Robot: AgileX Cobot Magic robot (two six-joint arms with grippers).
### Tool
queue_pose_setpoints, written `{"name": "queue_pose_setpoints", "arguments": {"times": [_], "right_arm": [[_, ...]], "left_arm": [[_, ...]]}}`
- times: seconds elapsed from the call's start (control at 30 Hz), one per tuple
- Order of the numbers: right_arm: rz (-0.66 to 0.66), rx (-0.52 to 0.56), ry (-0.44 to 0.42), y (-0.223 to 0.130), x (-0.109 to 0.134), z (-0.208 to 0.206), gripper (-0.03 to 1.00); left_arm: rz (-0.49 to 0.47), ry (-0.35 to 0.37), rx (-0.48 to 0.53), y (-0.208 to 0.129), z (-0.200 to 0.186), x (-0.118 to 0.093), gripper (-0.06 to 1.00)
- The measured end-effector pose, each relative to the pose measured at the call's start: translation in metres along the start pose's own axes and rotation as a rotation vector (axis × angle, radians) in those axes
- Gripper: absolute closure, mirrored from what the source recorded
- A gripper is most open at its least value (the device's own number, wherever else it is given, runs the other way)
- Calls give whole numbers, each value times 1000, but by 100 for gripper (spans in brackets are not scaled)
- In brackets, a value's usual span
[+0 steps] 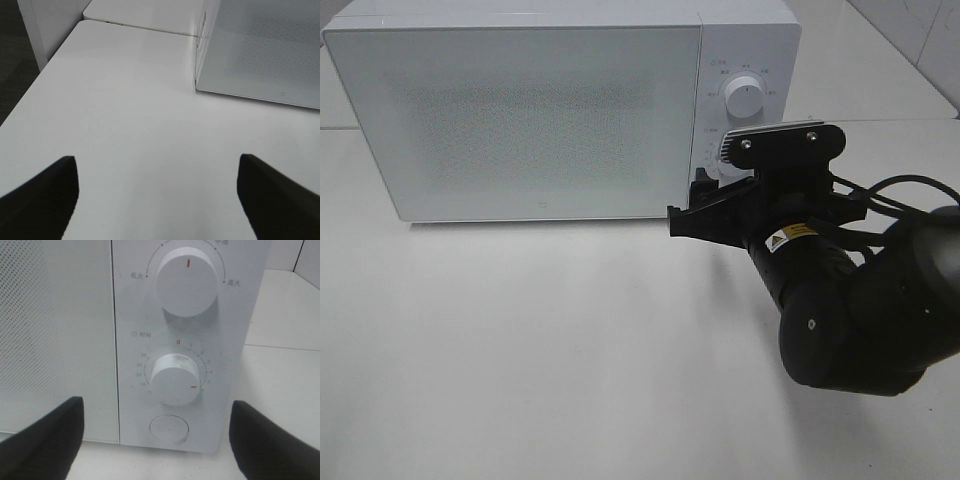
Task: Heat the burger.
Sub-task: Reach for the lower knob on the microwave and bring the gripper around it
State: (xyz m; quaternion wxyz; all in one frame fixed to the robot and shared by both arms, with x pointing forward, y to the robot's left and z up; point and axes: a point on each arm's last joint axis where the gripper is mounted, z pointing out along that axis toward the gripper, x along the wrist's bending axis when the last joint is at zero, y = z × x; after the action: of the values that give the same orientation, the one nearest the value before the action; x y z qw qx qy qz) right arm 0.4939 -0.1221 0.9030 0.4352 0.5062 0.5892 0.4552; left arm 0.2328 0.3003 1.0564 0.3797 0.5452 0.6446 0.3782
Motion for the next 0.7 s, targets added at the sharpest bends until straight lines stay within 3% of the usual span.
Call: {"name": "queue_pose_setpoints", "arguments": {"times": [0.7], "right_arm": [[8,29,-31,-1,-16,46,22]], "left_arm": [[0,0,0,0,0,0,13]]}}
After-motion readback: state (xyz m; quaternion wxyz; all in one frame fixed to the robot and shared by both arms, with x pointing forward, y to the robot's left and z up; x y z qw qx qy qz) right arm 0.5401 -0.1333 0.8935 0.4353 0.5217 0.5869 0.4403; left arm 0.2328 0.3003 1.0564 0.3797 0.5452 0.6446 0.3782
